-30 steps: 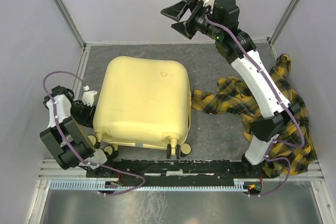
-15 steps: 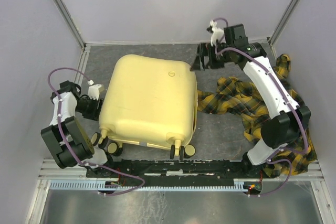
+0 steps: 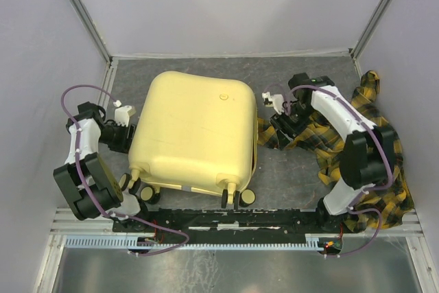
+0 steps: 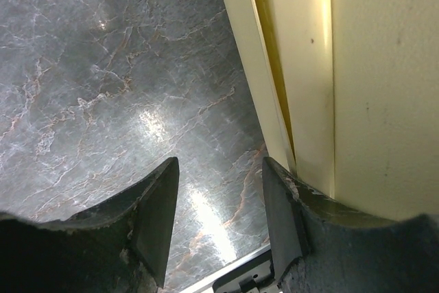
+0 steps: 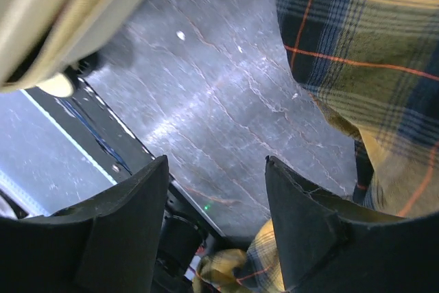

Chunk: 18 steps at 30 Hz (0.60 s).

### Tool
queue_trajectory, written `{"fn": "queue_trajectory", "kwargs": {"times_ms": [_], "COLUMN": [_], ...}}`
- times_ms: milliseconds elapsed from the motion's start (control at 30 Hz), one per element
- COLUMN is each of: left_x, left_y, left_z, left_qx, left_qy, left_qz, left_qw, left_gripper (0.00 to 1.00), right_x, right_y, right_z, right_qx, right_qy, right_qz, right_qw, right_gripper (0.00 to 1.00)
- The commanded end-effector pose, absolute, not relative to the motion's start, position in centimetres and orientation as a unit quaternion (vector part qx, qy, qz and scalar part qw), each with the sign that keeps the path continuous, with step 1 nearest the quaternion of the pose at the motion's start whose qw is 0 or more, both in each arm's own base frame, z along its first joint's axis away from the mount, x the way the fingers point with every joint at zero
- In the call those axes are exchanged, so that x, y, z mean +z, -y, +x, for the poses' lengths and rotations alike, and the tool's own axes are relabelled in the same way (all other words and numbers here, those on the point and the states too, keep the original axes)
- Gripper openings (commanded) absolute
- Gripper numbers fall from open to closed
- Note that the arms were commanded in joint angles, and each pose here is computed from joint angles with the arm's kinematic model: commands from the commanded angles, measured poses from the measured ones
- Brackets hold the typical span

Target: Pack the luggage

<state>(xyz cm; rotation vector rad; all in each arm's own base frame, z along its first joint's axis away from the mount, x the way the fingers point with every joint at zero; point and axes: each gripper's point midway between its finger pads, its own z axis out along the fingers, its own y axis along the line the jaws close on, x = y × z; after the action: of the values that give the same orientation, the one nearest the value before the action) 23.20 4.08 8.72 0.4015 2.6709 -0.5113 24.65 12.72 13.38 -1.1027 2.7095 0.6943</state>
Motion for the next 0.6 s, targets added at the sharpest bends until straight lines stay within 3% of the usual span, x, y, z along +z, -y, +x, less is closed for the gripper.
{"fn": "queue_trajectory", "kwargs": {"times_ms": [0,200,367,567], "left_x": [9.9,10.0,10.1,10.2], "left_y": [-2.8,-2.8,-3.0,-3.1], "left_z": [24.9,25.2,25.6,26.1], "left_qx": [-0.214,-0.213,-0.207,-0.206], "left_qy": [-0.941,-0.941,-0.941,-0.94], "left_qz": [0.132,0.126,0.124,0.123], "left_qw": [0.226,0.231,0.237,0.244], "left_gripper": [0.58,0.58,0.58,0.58], "right_x": [8.8,4.4,2.1,5.0], "right_y": [-11.1,-9.4,-3.8,4.7], "right_z": [25.5,31.4,37.1,43.3], "right_qx": [0.192,0.151,0.087,0.029], "right_qy": [-0.893,-0.92,-0.957,-0.985], "right_qz": [-0.407,-0.361,-0.276,-0.135], "right_qw": [0.027,0.031,0.038,0.109], "right_gripper": [0.67,0.7,0.73,0.8]}}
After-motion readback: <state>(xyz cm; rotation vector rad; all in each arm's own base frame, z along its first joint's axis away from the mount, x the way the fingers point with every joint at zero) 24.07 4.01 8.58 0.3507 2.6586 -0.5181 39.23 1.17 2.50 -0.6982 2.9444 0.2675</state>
